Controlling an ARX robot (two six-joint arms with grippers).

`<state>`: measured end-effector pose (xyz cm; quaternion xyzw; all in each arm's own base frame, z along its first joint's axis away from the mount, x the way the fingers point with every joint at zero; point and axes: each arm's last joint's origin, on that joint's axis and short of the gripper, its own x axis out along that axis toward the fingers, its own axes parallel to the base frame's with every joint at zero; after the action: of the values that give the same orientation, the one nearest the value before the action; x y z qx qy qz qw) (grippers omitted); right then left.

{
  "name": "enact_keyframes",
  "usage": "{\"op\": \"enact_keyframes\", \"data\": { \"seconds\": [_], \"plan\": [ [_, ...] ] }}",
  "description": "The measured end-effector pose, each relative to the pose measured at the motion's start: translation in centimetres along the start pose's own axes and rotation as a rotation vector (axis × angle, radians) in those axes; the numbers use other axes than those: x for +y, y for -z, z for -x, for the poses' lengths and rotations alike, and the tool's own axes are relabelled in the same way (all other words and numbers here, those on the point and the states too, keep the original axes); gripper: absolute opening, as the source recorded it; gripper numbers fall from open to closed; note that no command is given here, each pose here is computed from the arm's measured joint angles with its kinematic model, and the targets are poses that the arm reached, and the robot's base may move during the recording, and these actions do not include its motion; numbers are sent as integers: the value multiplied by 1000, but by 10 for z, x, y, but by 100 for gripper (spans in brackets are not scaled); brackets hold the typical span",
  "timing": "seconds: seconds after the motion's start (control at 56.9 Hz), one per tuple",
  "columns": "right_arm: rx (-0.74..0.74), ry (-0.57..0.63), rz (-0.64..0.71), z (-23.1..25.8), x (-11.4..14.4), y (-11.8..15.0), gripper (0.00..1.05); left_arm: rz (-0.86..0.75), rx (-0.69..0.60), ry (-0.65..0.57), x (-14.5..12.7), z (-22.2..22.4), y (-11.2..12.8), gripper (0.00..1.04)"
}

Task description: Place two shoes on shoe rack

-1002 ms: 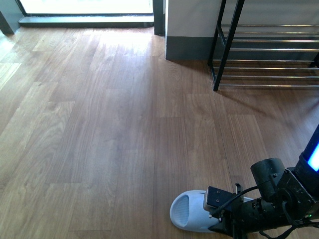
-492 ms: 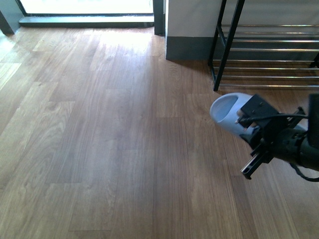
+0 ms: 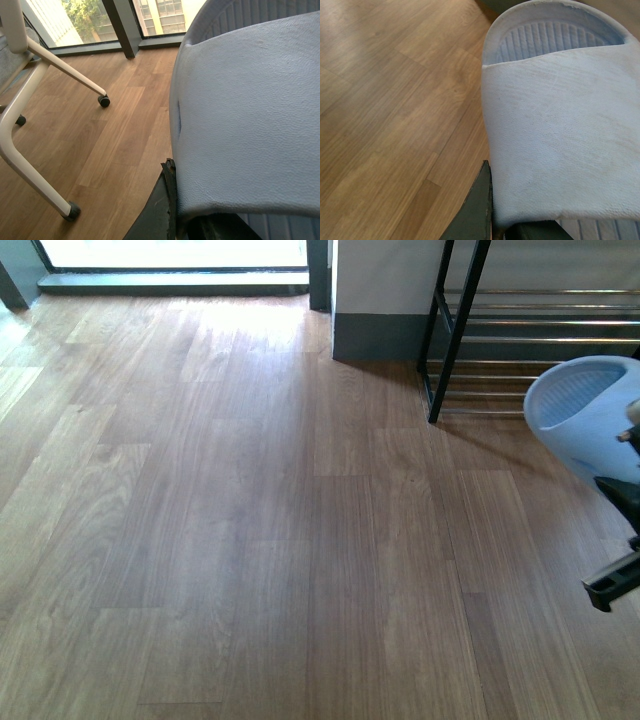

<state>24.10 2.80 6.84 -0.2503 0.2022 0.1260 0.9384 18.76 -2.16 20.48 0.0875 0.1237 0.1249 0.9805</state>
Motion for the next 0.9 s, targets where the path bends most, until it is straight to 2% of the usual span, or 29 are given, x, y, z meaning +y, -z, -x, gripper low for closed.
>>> {"op": "enact_keyframes", "data": {
  "seconds": [0.264, 0.369, 0.492, 0.651, 0.897],
  "plan": [
    [-44, 66, 32, 71, 0, -16, 2, 0, 0, 0, 0, 0, 0, 2],
    [-70, 75, 33, 92, 0, -15, 2, 0, 0, 0, 0, 0, 0, 2],
    [-79, 82, 31, 106, 0, -11, 2, 1, 0, 0, 0, 0, 0, 2],
    [-150, 116, 64, 126, 2, -21, 2, 0, 0, 0, 0, 0, 0, 2],
    [-163, 128, 66, 128, 1, -22, 2, 0, 0, 0, 0, 0, 0, 2]
  ]
}}
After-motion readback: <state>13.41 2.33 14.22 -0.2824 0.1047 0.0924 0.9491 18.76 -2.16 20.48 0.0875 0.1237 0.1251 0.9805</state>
